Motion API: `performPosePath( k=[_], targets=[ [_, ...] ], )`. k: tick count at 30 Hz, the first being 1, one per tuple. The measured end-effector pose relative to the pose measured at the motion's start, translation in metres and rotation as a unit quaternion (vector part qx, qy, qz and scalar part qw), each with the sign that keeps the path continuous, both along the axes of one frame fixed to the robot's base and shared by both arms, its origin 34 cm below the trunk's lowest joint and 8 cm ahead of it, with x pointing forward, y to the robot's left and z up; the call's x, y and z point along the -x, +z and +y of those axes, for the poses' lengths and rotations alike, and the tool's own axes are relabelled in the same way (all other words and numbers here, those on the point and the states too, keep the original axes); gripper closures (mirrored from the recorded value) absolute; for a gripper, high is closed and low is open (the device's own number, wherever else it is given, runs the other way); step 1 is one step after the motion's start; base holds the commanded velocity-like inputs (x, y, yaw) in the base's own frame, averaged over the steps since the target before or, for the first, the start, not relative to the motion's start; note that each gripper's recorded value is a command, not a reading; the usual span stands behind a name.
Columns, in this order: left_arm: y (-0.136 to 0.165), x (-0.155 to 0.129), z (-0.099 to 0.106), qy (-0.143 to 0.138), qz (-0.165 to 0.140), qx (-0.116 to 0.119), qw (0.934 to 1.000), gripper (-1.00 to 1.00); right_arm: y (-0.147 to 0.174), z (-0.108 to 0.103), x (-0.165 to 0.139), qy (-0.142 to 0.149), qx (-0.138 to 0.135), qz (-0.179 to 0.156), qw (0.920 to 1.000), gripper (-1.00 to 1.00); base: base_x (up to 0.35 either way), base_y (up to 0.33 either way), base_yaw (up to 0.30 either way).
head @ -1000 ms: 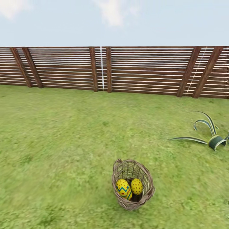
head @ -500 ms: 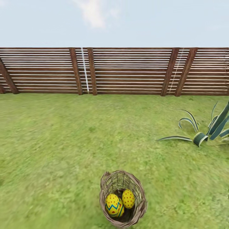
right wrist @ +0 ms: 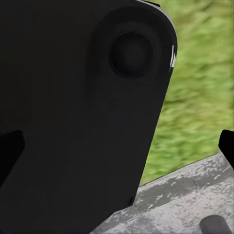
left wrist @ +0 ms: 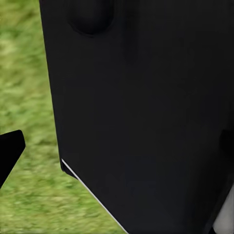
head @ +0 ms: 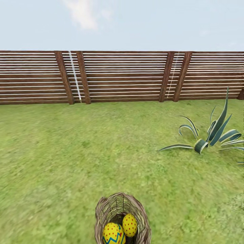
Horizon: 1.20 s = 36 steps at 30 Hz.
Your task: Take the three Easter eggs out of the wicker basket on the lawn in the garden, then place them on the lawn next to a single tree (choose any tree) so that all three eggs are next to the same tree and none are left in the basket.
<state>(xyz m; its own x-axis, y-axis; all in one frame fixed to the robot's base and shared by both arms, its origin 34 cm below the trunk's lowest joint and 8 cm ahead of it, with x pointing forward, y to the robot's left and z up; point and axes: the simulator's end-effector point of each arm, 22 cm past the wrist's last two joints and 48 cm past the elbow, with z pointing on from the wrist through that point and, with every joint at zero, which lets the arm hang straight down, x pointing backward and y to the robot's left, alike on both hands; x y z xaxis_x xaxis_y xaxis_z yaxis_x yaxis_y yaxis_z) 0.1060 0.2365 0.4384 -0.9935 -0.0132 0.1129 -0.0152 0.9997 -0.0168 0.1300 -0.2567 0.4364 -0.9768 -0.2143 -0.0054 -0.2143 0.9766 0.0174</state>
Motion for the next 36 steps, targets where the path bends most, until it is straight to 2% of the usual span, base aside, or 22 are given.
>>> performPosePath(
  k=[15, 17, 19, 21, 22, 24, 26, 27, 28, 29, 30, 31, 32, 34, 35, 36],
  targets=[
    [-0.001, -0.008, -0.006, 0.001, -0.008, 0.006, 1.0000, -1.00, 0.000, -0.003, -0.002, 0.007, 0.001, -0.002, 1.0000, -1.00, 0.001, 0.000, -0.001],
    [-0.001, -0.015, -0.009, 0.002, -0.014, 0.008, 0.9999, -1.00, -0.001, -0.005, -0.007, 0.008, 0.002, -0.007, 0.9999, -1.00, 0.000, 0.000, 0.000],
    [-0.003, -0.037, -0.011, 0.001, -0.032, 0.007, 0.9994, -1.00, -0.001, -0.005, -0.017, 0.008, 0.002, -0.018, 0.9998, -1.00, 0.000, 0.000, 0.000],
    [-0.004, -0.074, -0.003, -0.002, -0.056, -0.002, 0.9984, -1.00, -0.002, -0.007, -0.033, 0.005, 0.004, -0.033, 0.9994, -1.00, 0.000, 0.000, 0.000],
    [-0.004, -0.096, 0.007, -0.004, -0.061, -0.013, 0.9980, -1.00, -0.002, -0.009, -0.043, 0.003, 0.006, -0.042, 0.9991, -1.00, 0.000, 0.000, 0.000],
    [0.000, -0.145, 0.039, -0.007, -0.058, -0.044, 0.9973, -1.00, -0.002, -0.015, -0.066, -0.003, 0.011, -0.065, 0.9978, -1.00, 0.000, 0.000, 0.000],
    [0.009, -0.199, 0.063, -0.007, -0.055, -0.063, 0.9964, -1.00, 0.000, -0.025, -0.090, -0.014, 0.020, -0.087, 0.9959, -1.00, 0.000, 0.000, 0.000],
    [0.016, -0.226, 0.068, -0.007, -0.062, -0.069, 0.9957, -1.00, 0.001, -0.032, -0.101, -0.025, 0.028, -0.094, 0.9949, -1.00, 0.000, 0.000, 0.000],
    [0.020, -0.240, 0.070, -0.006, -0.068, -0.070, 0.9952, -1.00, 0.002, -0.037, -0.107, -0.033, 0.033, -0.095, 0.9944, -1.00, 0.000, 0.000, 0.000],
    [0.028, -0.268, 0.072, -0.005, -0.083, -0.072, 0.9939, -1.00, 0.003, -0.048, -0.116, -0.052, 0.044, -0.092, 0.9934, -1.00, 0.000, 0.000, 0.000],
    [0.042, -0.314, 0.069, -0.003, -0.114, -0.071, 0.9909, -1.00, 0.006, -0.068, -0.130, -0.085, 0.064, -0.081, 0.9911, -1.00, 0.000, 0.000, 0.000],
    [0.069, -0.386, 0.052, 0.002, -0.156, -0.060, 0.9860, -1.00, 0.015, -0.102, -0.138, -0.146, 0.096, -0.042, 0.9837, -1.00, 0.000, 0.000, 0.000],
    [0.105, -0.462, 0.036, 0.003, -0.194, -0.049, 0.9798, -1.00, 0.037, -0.129, -0.191, -0.163, 0.115, -0.084, 0.9764, -1.00, 0.000, 0.000, 0.000],
    [0.127, -0.493, 0.013, 0.001, -0.192, -0.032, 0.9808, -1.00, 0.058, -0.148, -0.223, -0.177, 0.130, -0.102, 0.9704, -1.00, 0.000, 0.000, 0.000],
    [0.151, -0.527, -0.002, 0.001, -0.209, -0.021, 0.9777, -1.00, 0.073, -0.158, -0.241, -0.185, 0.138, -0.106, 0.9673, -1.00, 0.000, 0.000, 0.000],
    [0.163, -0.543, -0.008, 0.000, -0.220, -0.016, 0.9753, -1.00, 0.080, -0.162, -0.250, -0.188, 0.141, -0.109, 0.9659, -1.00, 0.000, 0.000, 0.000]
  ],
)
